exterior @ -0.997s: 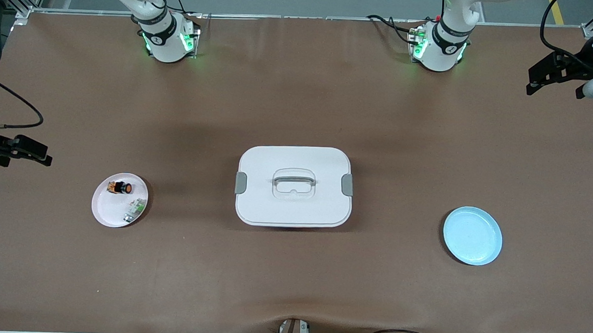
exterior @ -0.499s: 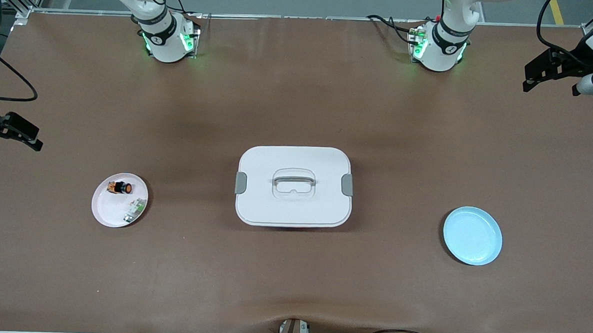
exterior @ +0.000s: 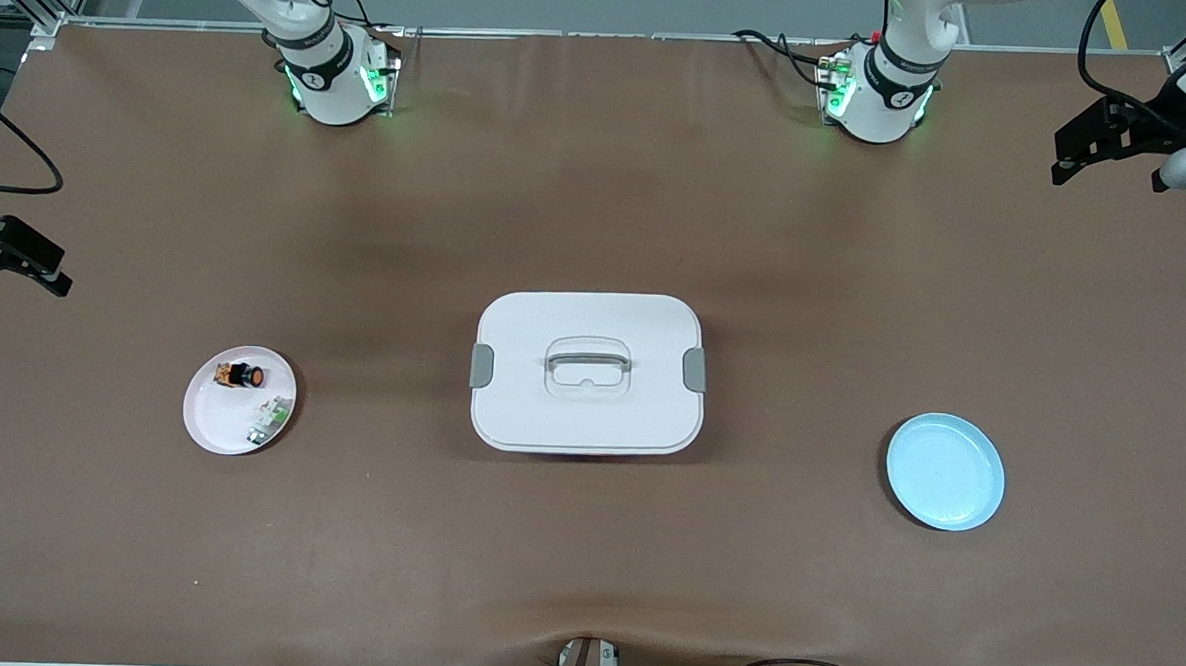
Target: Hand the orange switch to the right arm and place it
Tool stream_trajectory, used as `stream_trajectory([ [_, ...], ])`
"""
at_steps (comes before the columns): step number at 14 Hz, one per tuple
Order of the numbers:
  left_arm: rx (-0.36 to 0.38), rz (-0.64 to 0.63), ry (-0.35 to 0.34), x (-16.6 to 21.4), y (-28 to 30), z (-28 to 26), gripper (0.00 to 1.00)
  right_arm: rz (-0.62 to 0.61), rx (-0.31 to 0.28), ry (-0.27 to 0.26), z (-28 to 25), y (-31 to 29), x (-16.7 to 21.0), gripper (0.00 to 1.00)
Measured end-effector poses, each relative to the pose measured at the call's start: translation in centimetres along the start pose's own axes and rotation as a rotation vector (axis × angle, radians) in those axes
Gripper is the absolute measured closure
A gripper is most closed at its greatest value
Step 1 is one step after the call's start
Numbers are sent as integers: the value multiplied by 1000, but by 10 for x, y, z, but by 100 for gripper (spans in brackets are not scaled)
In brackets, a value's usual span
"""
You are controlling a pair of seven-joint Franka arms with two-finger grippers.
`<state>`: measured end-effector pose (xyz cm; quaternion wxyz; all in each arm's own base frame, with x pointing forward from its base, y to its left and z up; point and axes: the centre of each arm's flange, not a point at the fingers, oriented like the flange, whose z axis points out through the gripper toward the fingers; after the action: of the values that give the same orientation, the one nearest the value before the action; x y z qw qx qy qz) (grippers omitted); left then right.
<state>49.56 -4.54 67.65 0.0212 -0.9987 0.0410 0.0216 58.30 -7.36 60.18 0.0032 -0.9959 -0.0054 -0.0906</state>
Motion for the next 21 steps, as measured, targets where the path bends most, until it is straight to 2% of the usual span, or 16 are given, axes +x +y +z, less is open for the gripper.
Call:
stream_trajectory([
  [5,0,-7,11,0,-4,-5,0,-2,1,-19,-31,-1,4,0],
  [18,3,-8,-6,-2,-4,-5,0,-3,0,-27,-26,-1,9,0],
  [21,-2,-54,-6,-2,-3,-5,0,-4,0,-28,-26,-1,10,0],
])
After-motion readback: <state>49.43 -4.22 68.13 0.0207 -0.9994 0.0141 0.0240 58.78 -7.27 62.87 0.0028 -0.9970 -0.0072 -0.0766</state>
